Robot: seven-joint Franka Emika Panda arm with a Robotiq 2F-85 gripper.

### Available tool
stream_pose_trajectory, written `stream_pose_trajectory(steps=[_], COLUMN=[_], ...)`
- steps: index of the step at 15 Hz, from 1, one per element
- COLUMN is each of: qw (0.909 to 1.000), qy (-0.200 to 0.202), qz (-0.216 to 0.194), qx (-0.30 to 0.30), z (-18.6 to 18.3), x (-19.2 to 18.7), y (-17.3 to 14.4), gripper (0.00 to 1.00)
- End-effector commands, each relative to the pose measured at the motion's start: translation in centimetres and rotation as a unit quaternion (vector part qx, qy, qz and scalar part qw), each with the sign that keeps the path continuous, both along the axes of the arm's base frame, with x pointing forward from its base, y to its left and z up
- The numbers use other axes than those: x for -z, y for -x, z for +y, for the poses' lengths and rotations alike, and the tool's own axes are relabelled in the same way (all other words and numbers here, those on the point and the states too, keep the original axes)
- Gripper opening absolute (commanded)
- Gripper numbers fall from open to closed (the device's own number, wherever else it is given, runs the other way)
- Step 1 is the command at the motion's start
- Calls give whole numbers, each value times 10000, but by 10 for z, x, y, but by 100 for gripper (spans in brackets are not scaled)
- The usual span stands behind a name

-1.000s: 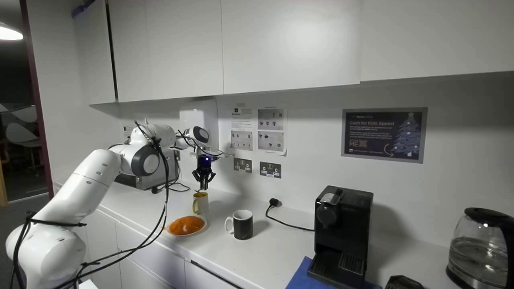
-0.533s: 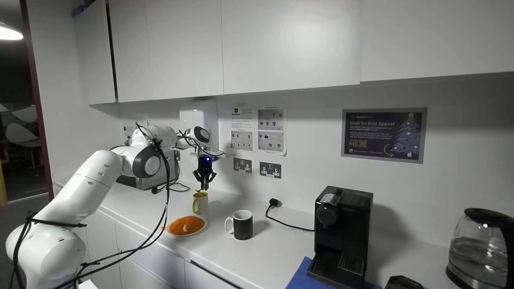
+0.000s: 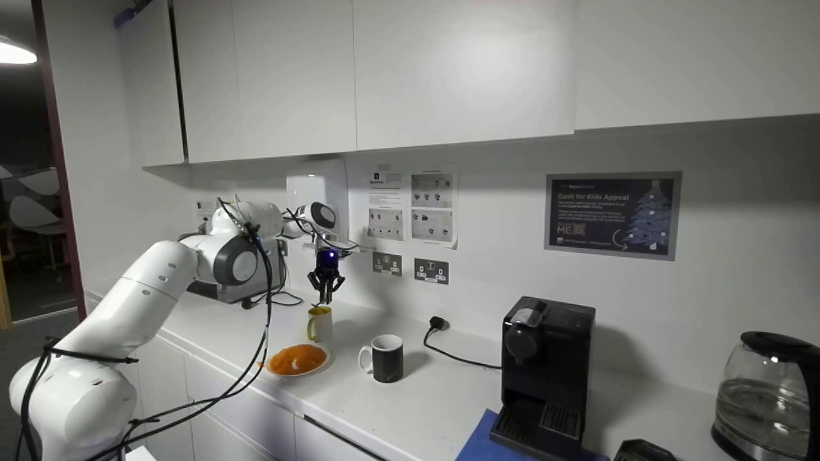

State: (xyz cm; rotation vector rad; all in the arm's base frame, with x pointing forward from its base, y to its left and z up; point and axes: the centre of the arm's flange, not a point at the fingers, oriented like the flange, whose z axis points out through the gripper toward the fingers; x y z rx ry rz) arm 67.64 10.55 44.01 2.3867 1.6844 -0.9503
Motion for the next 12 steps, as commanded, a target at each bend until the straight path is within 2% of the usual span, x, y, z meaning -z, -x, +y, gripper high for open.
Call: stream_pose_trajectory(steps=[1, 12], qw=[9994, 9970], qy=[-273, -611], qz=[204, 273], qx=[69, 389], z=[-4, -11], x=[-13, -22], y=[-6, -10], gripper=[3, 3])
